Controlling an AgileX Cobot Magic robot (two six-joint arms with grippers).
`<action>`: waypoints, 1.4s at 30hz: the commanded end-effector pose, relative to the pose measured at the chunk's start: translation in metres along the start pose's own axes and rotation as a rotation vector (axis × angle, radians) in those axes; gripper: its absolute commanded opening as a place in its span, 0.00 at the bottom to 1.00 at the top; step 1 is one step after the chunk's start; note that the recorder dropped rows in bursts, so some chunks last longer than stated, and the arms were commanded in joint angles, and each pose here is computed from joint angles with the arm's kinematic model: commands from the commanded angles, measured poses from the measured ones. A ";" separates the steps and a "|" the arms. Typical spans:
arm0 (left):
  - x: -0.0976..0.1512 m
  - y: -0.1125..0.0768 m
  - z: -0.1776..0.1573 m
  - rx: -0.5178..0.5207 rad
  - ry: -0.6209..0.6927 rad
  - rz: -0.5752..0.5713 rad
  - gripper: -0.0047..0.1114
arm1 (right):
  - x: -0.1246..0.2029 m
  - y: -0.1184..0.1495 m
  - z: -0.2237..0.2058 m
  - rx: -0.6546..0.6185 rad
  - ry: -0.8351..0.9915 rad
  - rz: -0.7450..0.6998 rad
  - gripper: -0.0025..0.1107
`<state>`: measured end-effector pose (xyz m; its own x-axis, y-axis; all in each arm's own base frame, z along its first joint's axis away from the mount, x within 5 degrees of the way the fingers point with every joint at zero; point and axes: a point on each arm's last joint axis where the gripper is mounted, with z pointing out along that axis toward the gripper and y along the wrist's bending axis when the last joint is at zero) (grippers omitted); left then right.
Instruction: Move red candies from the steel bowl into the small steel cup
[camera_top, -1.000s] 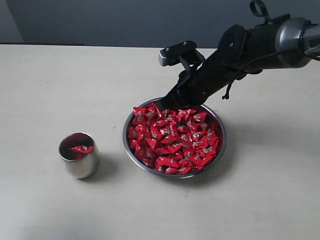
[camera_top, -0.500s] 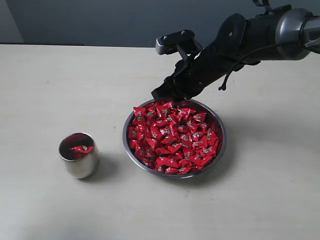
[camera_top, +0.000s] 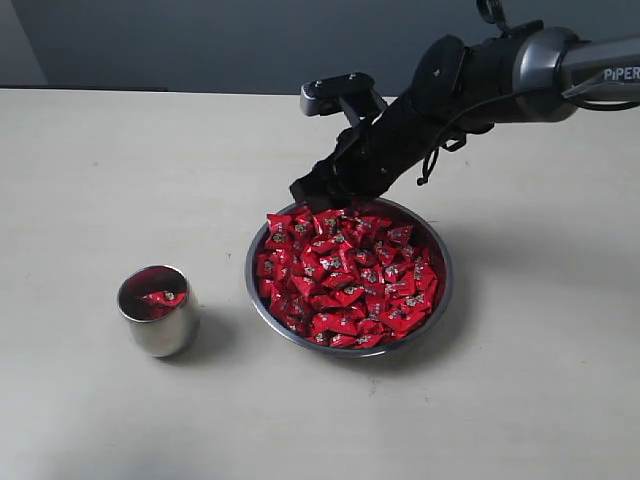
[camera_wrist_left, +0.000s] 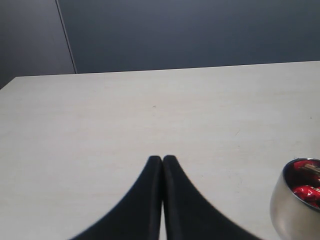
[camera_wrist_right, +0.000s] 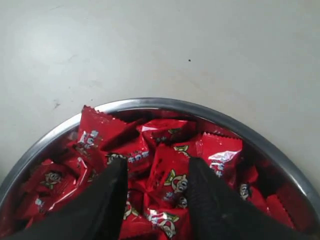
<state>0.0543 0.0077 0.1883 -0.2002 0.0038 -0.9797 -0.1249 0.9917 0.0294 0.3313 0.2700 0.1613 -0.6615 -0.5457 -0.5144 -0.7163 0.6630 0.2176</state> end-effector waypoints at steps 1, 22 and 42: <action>0.001 0.000 0.000 0.000 -0.002 -0.003 0.04 | 0.003 -0.004 0.008 -0.001 0.018 0.010 0.37; 0.001 0.000 0.000 0.000 -0.002 -0.003 0.04 | 0.005 -0.008 0.016 0.023 0.009 0.004 0.37; 0.001 0.000 0.000 0.000 -0.002 -0.003 0.04 | 0.002 -0.011 0.020 0.044 -0.034 0.030 0.42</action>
<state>0.0543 0.0077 0.1883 -0.2002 0.0038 -0.9797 -0.1249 0.9917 0.0294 0.3396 0.2719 0.1422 -0.6748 -0.5138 -0.5297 -0.6881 0.6975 0.2000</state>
